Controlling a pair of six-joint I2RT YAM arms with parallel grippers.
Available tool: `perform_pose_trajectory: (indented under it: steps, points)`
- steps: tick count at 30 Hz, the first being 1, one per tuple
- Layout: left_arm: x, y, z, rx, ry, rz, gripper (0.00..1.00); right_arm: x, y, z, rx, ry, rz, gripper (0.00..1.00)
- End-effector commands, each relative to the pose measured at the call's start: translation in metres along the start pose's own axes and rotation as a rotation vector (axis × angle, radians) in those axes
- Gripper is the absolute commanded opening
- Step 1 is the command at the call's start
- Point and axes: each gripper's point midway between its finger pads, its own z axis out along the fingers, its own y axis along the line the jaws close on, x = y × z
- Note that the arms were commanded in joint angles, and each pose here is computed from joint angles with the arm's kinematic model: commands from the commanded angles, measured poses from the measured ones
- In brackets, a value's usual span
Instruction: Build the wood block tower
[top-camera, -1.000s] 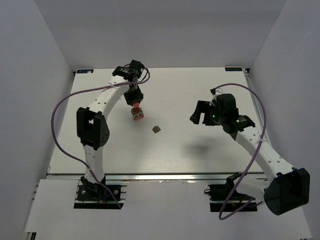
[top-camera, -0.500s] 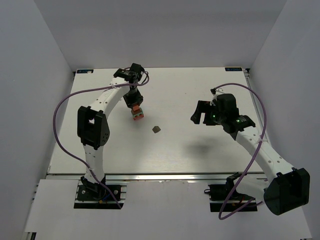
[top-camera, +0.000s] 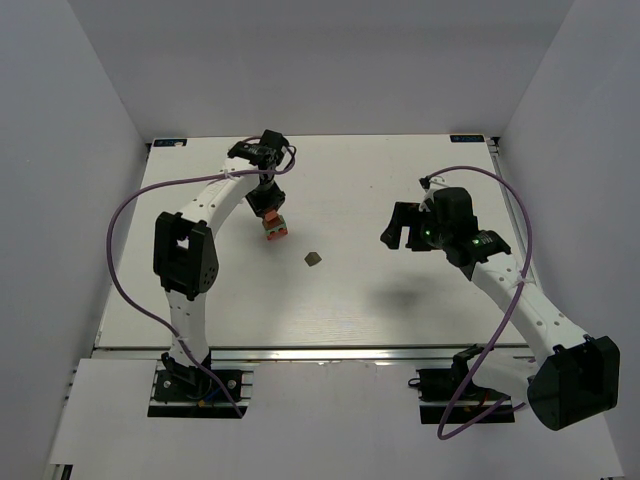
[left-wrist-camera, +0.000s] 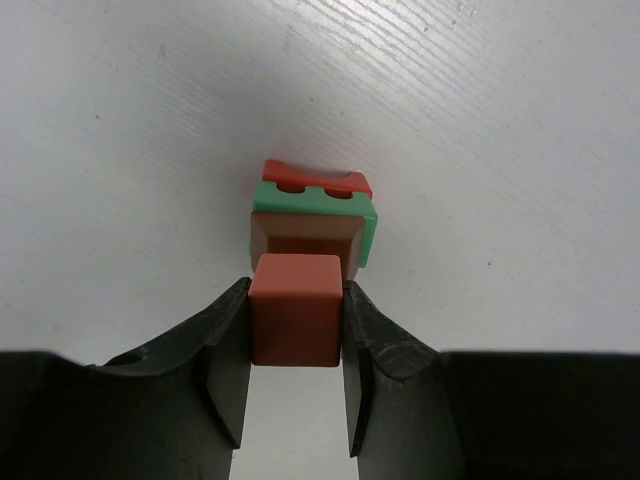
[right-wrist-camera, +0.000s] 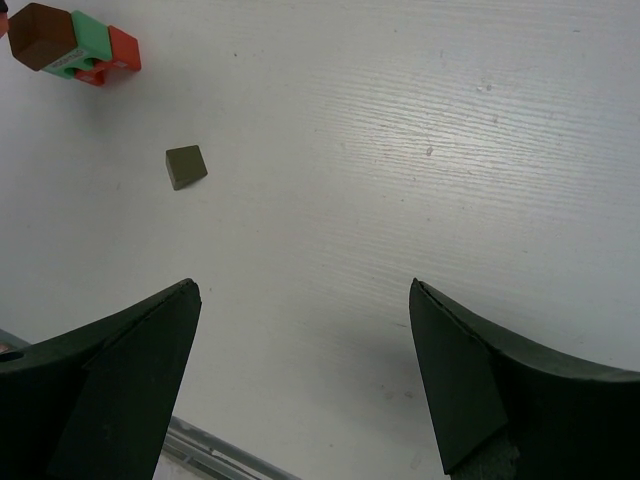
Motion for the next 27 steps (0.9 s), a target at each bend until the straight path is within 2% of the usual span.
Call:
perform_pose_trajectory:
  steps: [1, 27]
  points:
    - [-0.023, -0.007, -0.027, 0.068, -0.087, -0.049, 0.01, -0.009, 0.003, -0.003, -0.018, -0.033, -0.022, 0.89]
    - [-0.020, -0.014, -0.014, 0.073, -0.063, 0.017, 0.08, -0.009, 0.003, -0.002, -0.023, -0.033, -0.033, 0.89]
